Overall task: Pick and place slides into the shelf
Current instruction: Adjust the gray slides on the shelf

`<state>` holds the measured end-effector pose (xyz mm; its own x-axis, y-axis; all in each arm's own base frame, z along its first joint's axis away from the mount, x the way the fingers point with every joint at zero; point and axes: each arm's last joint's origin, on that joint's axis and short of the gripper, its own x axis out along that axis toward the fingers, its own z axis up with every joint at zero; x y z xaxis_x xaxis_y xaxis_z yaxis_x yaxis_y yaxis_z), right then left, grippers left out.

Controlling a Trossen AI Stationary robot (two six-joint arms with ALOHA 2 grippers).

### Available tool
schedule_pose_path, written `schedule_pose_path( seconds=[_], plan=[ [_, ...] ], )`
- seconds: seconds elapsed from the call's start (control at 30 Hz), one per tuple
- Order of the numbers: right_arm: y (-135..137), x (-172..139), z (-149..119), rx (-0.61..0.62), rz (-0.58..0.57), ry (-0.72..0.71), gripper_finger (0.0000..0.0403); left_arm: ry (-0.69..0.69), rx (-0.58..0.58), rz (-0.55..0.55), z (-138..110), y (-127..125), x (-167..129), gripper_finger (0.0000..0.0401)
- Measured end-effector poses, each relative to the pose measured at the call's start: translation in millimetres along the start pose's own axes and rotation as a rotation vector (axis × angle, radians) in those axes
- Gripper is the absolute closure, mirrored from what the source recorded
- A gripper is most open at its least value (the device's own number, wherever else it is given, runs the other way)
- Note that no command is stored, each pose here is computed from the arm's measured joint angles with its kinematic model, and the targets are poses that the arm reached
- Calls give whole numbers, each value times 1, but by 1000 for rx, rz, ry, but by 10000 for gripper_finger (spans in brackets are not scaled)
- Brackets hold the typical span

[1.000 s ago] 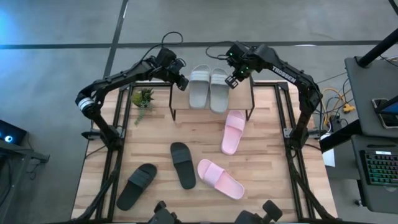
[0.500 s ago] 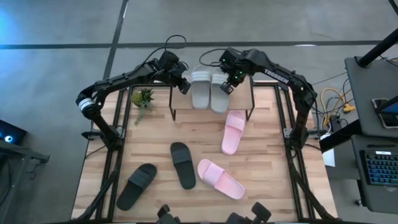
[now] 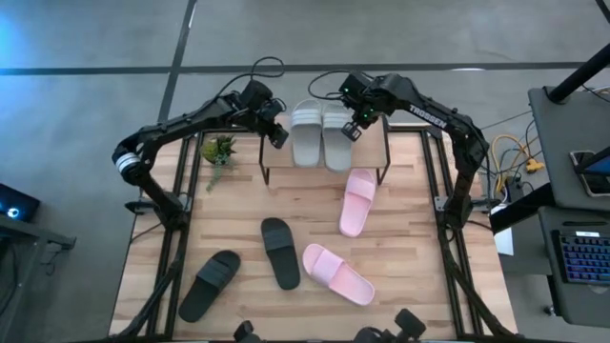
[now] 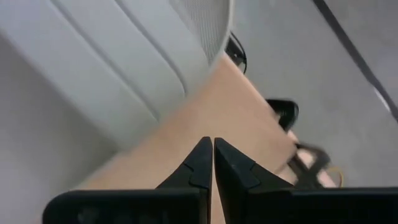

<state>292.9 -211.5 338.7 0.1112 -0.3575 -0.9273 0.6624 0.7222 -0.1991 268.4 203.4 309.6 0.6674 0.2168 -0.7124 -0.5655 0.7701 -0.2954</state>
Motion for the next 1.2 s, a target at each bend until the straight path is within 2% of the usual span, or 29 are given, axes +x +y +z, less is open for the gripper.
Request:
schedule_pose_path(
  seconds=[0.07,0.2,0.27,0.53,0.83,1.07,1.2],
  plan=[
    [0,-7,-6,18,12,26,394,-17,11,-10,0,-5,-7,350],
    [8,-21,-19,46,175,95,394,-45,53,-80,-1,-23,-20,350],
    [16,-26,-21,40,204,94,394,-57,82,-121,-1,-34,-20,350],
    [49,-32,-27,1,235,95,394,-43,187,-199,-7,-68,10,350],
    [72,-30,-34,-6,279,130,394,-13,191,-178,-9,-66,28,350],
    [97,-33,-44,-79,337,160,394,23,188,-175,-13,-66,39,350],
    [111,-35,-48,-128,438,167,394,36,186,-174,-14,-65,45,350]
  ],
)
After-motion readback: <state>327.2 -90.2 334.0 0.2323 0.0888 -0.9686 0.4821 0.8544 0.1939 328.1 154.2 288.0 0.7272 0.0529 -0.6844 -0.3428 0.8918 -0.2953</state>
